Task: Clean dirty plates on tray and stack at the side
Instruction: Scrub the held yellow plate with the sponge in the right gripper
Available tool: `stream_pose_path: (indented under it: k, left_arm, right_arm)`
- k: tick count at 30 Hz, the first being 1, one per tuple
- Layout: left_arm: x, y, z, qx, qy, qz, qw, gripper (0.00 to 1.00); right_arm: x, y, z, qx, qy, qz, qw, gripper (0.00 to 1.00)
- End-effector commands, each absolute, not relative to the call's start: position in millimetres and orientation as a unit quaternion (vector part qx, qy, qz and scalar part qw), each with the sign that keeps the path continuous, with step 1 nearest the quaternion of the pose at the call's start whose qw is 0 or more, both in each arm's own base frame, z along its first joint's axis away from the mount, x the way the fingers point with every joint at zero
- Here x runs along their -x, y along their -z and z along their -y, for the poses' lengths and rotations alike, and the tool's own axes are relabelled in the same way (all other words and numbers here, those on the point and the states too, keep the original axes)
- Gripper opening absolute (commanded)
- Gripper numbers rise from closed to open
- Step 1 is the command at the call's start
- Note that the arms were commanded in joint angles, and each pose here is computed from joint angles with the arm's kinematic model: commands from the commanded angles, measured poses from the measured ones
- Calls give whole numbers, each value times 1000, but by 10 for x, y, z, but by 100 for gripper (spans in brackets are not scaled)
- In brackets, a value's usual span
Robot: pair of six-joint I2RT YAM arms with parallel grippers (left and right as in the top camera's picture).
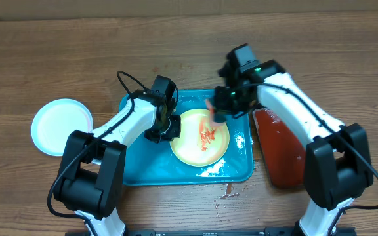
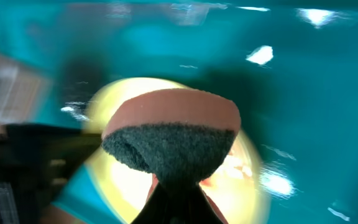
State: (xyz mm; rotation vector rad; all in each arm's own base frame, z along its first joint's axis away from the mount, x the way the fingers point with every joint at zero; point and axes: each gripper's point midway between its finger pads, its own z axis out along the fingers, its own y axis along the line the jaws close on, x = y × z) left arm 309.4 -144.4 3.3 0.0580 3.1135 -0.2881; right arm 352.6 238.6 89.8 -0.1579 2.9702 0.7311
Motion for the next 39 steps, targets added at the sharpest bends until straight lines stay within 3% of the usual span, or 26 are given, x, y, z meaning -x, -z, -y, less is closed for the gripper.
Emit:
stream_pose_path:
  k: [1, 13, 21, 34, 39]
  left_arm:
    - [-3045, 214, 1425, -35, 77, -996, -12, 4]
    - [-3052, 214, 1428, -35, 78, -996, -11, 4]
    - [-3054, 214, 1426, -35, 78, -996, -11, 5]
    - [-3047, 215, 1408, -34, 74, -997, -12, 4]
    - [-3044, 216, 1405, -34, 73, -997, -13, 4]
  right_arm:
    - [-3417, -960, -2725, 32, -280, -959, 20, 4]
    - [-3214, -298, -2828, -127, -246, -961, -7, 4]
    - [-2995, 4, -2950, -109, -312, -944, -17, 4]
    - [-3057, 64, -1947, -181, -99, -978, -24, 4]
    - [-3066, 24, -1863, -182, -67, -981, -16, 4]
